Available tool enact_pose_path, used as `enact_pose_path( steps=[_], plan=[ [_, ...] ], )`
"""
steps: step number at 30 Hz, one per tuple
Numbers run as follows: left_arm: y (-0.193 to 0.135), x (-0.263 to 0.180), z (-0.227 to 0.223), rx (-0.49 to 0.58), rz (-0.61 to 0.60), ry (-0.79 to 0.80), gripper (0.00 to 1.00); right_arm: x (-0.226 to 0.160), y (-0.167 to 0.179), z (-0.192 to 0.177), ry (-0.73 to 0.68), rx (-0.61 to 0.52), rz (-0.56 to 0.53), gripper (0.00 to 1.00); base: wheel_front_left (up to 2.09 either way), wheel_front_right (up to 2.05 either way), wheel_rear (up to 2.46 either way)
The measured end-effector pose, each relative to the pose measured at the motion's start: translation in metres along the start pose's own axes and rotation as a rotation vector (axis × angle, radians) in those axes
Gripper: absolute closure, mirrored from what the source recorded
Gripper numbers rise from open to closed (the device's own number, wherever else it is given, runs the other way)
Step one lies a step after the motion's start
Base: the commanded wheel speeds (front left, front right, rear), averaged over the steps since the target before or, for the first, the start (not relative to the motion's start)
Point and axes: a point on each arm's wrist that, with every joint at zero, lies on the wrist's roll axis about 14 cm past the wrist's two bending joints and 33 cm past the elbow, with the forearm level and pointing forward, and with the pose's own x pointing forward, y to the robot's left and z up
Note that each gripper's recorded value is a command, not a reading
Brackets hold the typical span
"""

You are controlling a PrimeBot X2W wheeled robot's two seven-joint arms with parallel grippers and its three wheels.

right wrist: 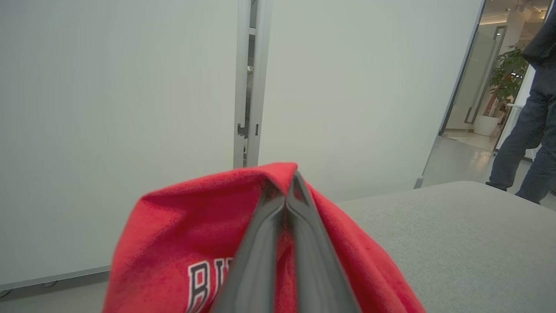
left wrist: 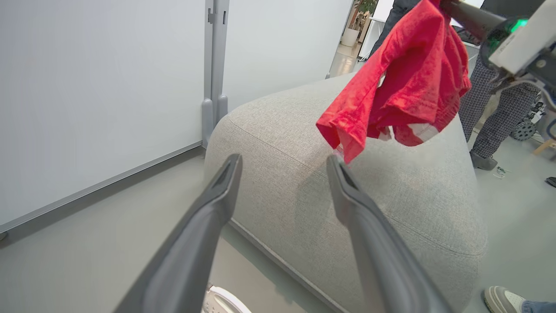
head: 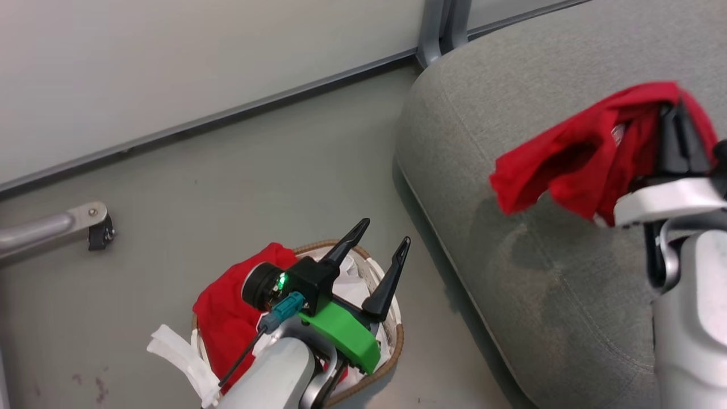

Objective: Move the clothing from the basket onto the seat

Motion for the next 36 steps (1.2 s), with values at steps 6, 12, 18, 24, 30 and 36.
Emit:
enact_pose_path(
  steps=[6, 12, 18, 24, 30, 36],
  plan=[
    [0.026, 0.003, -0.003, 0.011, 0.016, -0.002, 0.0, 0.051, -0.004, 0.022, -0.088, -0.061, -0.049, 1.0, 0.0, 0.0, 0.0],
    [0.063, 0.005, -0.017, 0.03, 0.044, 0.016, 0.0, 0.106, -0.009, 0.038, -0.171, -0.131, -0.09, 1.0, 0.0, 0.0, 0.0],
    [0.107, 0.01, -0.028, 0.025, 0.09, 0.005, 0.0, 0.154, -0.005, 0.018, -0.165, -0.224, -0.092, 1.0, 0.0, 0.0, 0.0],
    [0.146, 0.006, -0.054, -0.006, 0.151, 0.014, 0.0, 0.182, -0.003, -0.036, -0.082, -0.306, -0.087, 1.0, 0.0, 0.0, 0.0],
    [0.171, -0.006, -0.093, -0.055, 0.205, 0.061, 0.0, 0.181, -0.005, -0.12, 0.083, -0.351, -0.087, 1.0, 0.0, 0.0, 0.0],
    [0.183, -0.017, -0.124, -0.098, 0.238, 0.109, 0.0, 0.152, -0.003, -0.201, 0.269, -0.365, -0.068, 1.0, 0.0, 0.0, 0.0]
  ],
)
